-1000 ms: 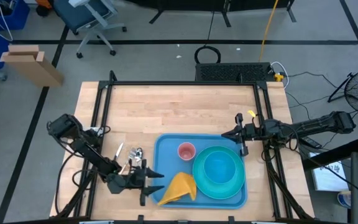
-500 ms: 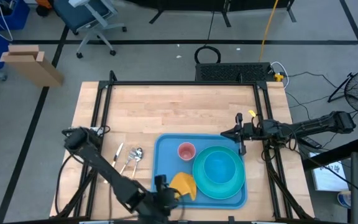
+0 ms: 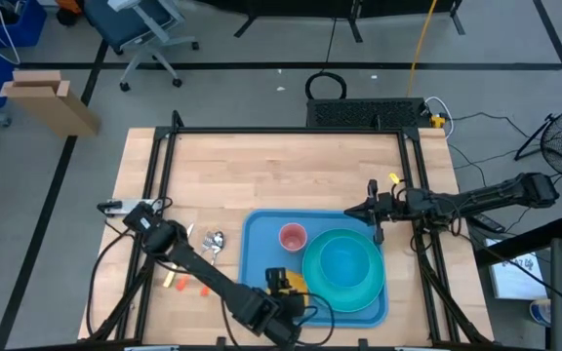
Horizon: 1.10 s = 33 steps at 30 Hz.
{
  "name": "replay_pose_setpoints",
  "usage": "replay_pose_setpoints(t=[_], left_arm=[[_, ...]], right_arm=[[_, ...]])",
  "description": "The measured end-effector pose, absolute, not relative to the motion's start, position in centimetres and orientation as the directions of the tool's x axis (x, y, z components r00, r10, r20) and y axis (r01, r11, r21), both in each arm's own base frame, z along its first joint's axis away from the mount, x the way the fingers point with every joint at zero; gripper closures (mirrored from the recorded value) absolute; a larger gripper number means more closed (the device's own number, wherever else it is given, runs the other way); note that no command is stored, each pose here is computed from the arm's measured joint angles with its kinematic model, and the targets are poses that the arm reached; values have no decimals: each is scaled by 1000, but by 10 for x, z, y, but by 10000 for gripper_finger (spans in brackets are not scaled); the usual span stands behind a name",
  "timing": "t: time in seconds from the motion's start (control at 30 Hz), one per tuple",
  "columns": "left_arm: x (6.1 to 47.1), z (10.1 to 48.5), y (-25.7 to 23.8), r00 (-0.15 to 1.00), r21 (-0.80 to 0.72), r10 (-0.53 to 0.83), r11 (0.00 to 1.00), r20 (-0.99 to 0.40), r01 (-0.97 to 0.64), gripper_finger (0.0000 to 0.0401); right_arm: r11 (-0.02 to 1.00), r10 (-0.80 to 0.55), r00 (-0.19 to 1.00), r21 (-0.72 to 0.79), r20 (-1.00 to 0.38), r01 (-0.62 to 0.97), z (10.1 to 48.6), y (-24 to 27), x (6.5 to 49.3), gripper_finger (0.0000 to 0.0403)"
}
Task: Set up tray
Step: Put the napkin on top of the tray
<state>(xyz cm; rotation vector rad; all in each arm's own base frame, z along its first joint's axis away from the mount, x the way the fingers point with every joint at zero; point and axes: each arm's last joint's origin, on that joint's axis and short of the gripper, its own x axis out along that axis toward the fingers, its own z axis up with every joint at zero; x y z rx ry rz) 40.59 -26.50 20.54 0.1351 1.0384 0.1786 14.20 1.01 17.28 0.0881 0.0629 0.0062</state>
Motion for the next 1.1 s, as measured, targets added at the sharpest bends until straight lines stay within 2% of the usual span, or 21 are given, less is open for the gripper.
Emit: replay_pose_setpoints(t=[0.33, 0.53, 0.8, 0.93, 1.1], left_arm=[[404, 229, -266, 471, 274, 129, 928, -873, 253, 137], [408, 235, -268, 509, 357, 104, 829, -855, 431, 137], [418, 236, -274, 579, 414, 21, 720, -815, 557, 137], [425, 228, -272, 576, 433, 18, 679, -817, 592, 137], [432, 206, -265, 518, 432, 46, 617, -854, 658, 137]], right_arm=[[997, 9, 998, 81, -66, -4, 172, 10, 143, 403], [997, 9, 998, 81, -66, -4, 172, 10, 143, 403], [996, 9, 998, 87, -68, -3, 172, 10, 143, 403], [995, 9, 997, 97, -72, -2, 172, 10, 142, 403], [994, 9, 997, 105, -79, -1, 171, 10, 143, 403]])
